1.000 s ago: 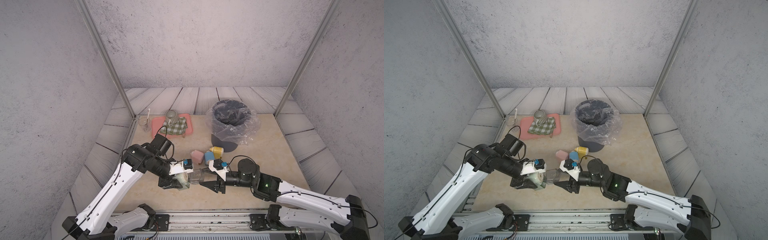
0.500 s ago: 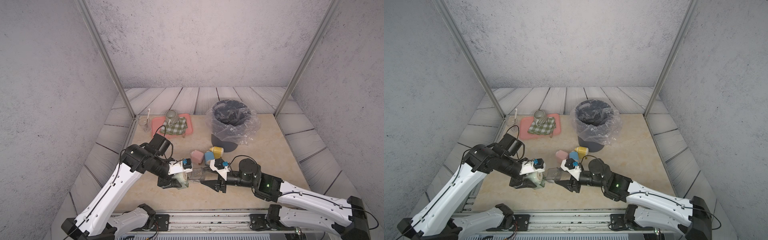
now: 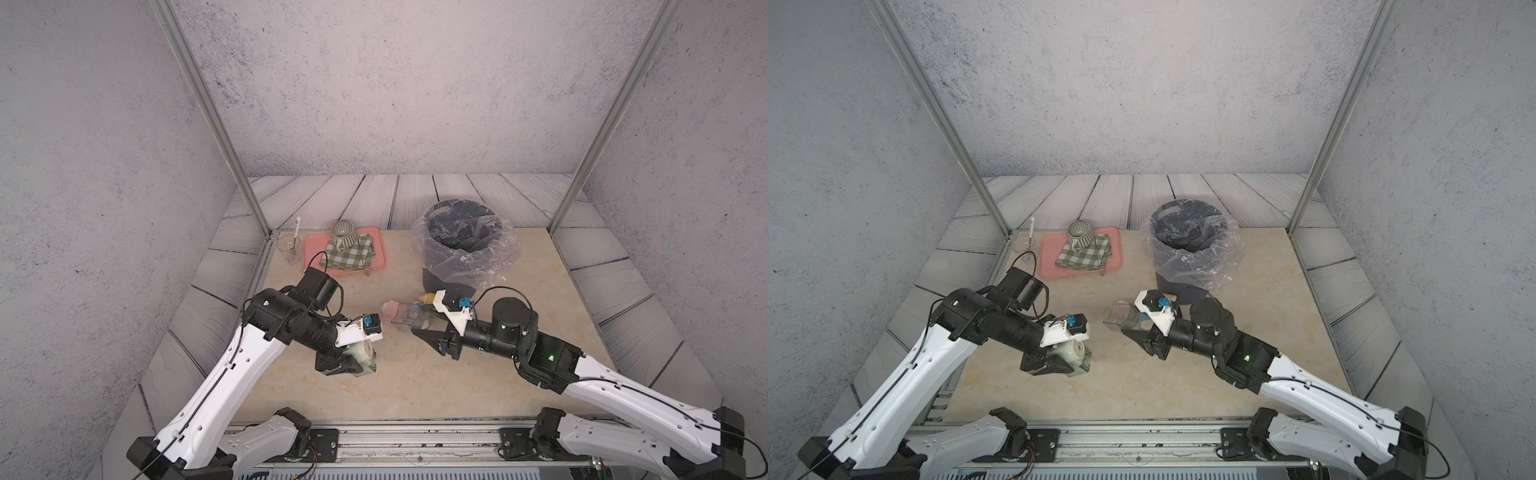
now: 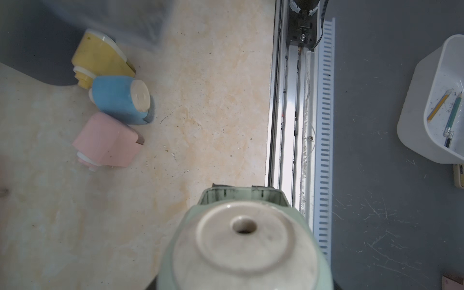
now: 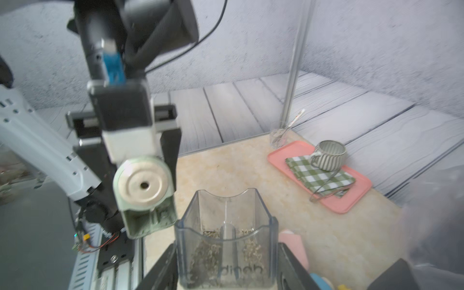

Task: Take out the pencil sharpener tray and clean the shavings
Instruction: Pour the shavings into the trash bin.

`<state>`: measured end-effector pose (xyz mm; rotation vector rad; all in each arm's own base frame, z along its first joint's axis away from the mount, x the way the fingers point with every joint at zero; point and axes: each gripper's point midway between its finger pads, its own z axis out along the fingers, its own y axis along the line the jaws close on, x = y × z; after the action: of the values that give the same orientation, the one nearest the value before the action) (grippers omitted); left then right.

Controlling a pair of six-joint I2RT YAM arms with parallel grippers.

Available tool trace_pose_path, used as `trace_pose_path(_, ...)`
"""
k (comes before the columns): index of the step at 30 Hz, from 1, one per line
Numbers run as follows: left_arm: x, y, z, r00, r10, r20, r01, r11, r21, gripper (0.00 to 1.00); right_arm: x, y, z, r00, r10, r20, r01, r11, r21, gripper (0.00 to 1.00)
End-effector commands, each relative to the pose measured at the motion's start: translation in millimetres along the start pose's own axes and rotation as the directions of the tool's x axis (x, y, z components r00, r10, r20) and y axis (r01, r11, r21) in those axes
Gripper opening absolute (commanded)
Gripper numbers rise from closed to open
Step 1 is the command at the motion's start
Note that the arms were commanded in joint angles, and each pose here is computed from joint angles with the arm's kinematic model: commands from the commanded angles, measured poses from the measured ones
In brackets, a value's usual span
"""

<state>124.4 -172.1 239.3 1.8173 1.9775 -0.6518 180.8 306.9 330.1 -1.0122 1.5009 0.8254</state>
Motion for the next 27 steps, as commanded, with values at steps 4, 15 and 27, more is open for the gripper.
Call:
trace_pose_path(4, -2.0, 3.1, 14.8, 0.998, -0.013, 0.056, 0.012, 1.0, 0.023, 0.0, -58.6, -56.8, -7.9, 0.996, -0.023, 0.092, 0.009, 0.988, 0.152, 0.0)
trace_pose_path(15, -8.5, 17.8, 31.6, 0.989, -0.005, 0.149, 0.009, 1.0, -0.029, 0.0, -109.8, -201.6, -28.0, 0.997, 0.051, 0.06, -0.075, 0.854, 0.514, 0.0)
trace_pose_path(27, -2.6, 28.1, 49.3, 0.976, 0.002, 0.219, 0.021, 0.994, -0.103, 0.0, -56.7, -296.3, -45.9, 0.903, 0.344, -0.256, -0.063, 0.696, 0.715, 0.0)
